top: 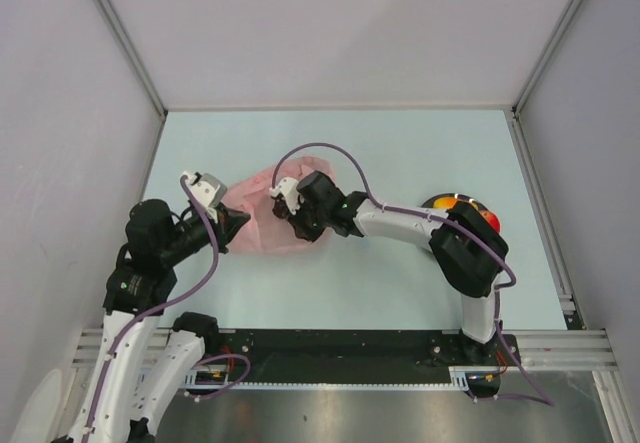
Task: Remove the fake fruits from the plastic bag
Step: Take out the fake fruit from the plastic bag.
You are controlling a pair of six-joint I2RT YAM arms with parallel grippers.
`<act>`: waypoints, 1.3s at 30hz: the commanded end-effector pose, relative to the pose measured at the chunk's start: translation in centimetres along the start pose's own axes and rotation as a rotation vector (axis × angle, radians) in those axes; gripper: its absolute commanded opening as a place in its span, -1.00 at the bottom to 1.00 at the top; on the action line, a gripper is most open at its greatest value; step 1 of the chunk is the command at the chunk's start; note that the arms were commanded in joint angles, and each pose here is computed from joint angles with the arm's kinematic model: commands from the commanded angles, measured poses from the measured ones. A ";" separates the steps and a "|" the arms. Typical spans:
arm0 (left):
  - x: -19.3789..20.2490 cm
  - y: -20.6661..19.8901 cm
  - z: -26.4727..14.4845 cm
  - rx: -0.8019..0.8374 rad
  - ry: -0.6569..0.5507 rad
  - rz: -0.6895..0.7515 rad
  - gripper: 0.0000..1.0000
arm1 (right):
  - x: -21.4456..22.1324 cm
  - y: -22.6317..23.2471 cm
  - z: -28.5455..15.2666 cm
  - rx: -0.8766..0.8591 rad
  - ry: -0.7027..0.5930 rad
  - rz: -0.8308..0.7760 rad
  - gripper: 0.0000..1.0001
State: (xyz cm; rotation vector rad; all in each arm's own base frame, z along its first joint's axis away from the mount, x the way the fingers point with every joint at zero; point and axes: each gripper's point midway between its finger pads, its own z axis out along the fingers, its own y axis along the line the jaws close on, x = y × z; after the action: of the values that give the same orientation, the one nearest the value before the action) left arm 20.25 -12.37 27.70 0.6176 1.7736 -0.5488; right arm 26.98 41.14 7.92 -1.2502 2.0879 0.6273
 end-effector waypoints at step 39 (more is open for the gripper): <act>-1.1 4.6 3.7 -0.081 -0.029 0.047 -1.00 | -10.6 3.0 -7.5 -0.320 -0.262 -0.368 -0.27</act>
State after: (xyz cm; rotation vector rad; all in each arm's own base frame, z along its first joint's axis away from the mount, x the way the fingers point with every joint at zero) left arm 24.27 -11.79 25.29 0.5841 1.8367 -0.5097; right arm 31.09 45.60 16.24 -1.4417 1.7273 0.8188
